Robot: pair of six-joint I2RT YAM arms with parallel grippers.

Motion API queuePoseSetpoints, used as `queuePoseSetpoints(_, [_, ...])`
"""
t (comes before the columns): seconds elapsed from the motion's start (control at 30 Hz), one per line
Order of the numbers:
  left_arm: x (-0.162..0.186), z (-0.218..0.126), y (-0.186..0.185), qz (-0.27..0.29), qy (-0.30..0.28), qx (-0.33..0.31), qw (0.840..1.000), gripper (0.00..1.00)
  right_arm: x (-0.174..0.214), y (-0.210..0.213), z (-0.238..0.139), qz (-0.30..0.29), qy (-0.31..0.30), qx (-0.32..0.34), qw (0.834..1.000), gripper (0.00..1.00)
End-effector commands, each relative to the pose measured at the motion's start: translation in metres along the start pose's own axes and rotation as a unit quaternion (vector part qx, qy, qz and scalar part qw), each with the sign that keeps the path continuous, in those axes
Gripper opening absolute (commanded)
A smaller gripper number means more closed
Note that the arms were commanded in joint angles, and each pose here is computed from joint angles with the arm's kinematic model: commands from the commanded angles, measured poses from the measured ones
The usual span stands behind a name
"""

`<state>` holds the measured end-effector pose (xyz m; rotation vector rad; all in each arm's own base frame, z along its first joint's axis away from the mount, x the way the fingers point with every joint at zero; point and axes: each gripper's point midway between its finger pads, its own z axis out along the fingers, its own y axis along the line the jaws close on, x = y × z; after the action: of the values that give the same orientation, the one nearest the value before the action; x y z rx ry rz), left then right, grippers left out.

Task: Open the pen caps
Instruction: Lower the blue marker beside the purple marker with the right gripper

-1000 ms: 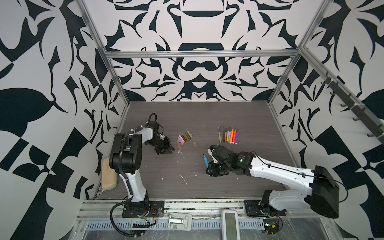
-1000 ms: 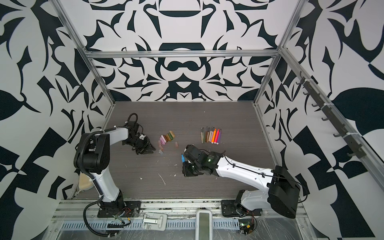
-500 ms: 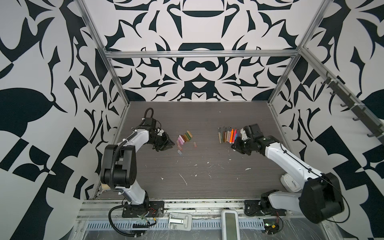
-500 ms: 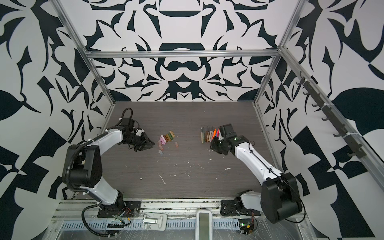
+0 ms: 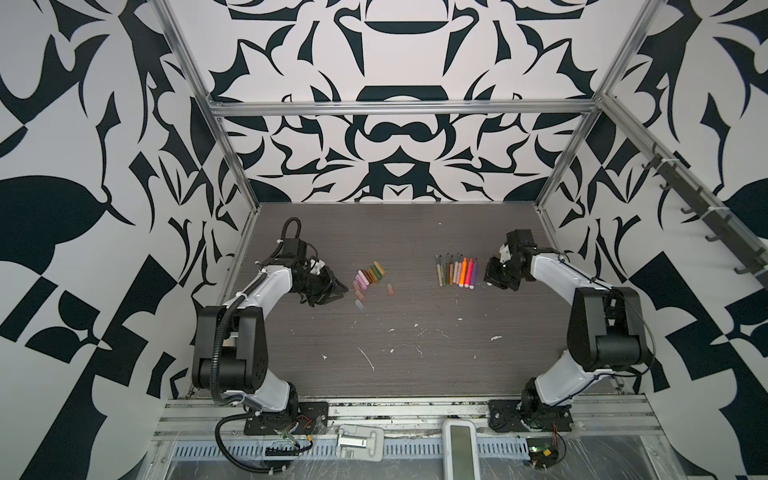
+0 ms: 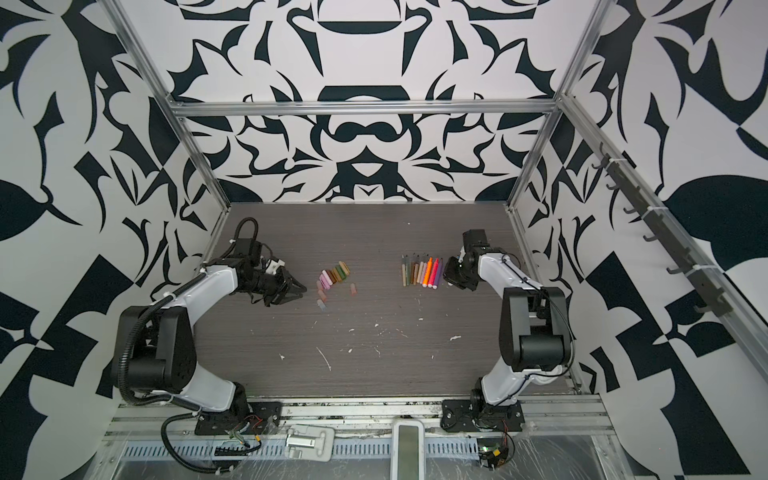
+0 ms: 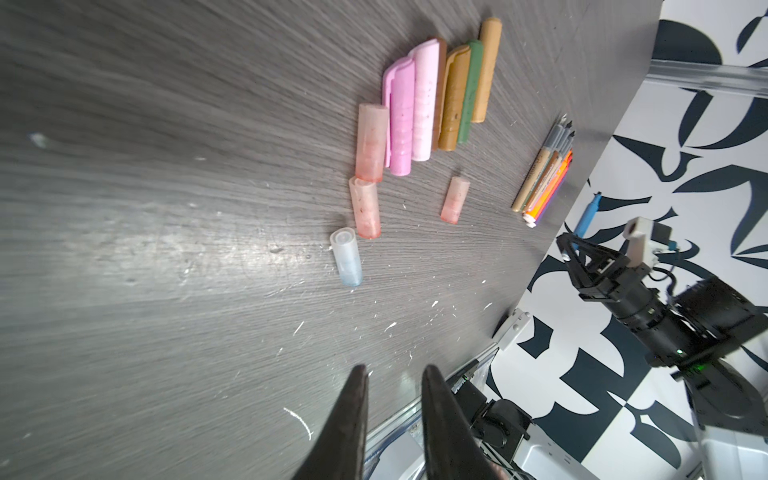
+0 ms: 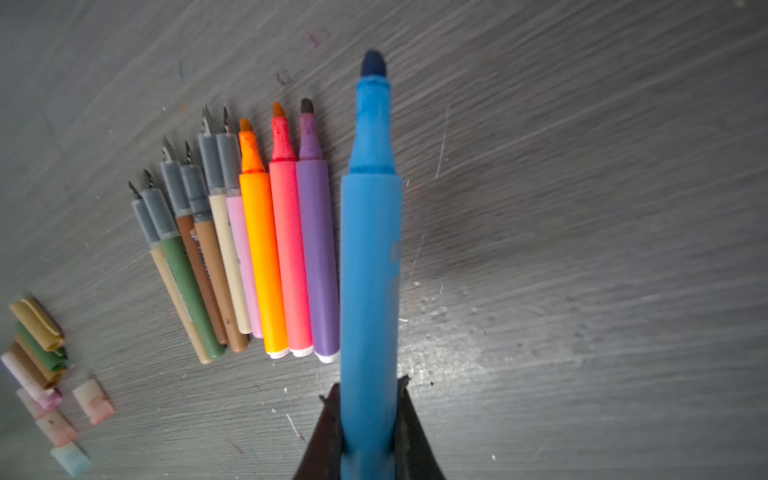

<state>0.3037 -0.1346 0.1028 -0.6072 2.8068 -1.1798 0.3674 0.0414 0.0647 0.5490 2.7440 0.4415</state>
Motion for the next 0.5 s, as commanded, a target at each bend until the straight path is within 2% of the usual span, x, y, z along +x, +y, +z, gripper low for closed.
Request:
queuePoseSetpoints(0.0, [0.008, -0.006, 0.003, -0.008, 0.007, 0.005, 1.0, 0.26, -0.007, 0.005, -0.002, -0.048, 0.001, -0.015, 0.999, 0.0])
queuePoseSetpoints(0.2, [0.002, -0.011, 0.001, -0.009, 0.002, 0.008, 1.0, 0.26, -0.006, 0.007, 0.017, -0.051, 0.029, -0.034, 0.998, 0.0])
queuePoseSetpoints(0.47, [0.0, -0.016, -0.002, -0.011, -0.001, 0.005, 1.0, 0.26, -0.012, 0.007, 0.032, -0.043, 0.044, -0.04, 0.997, 0.07])
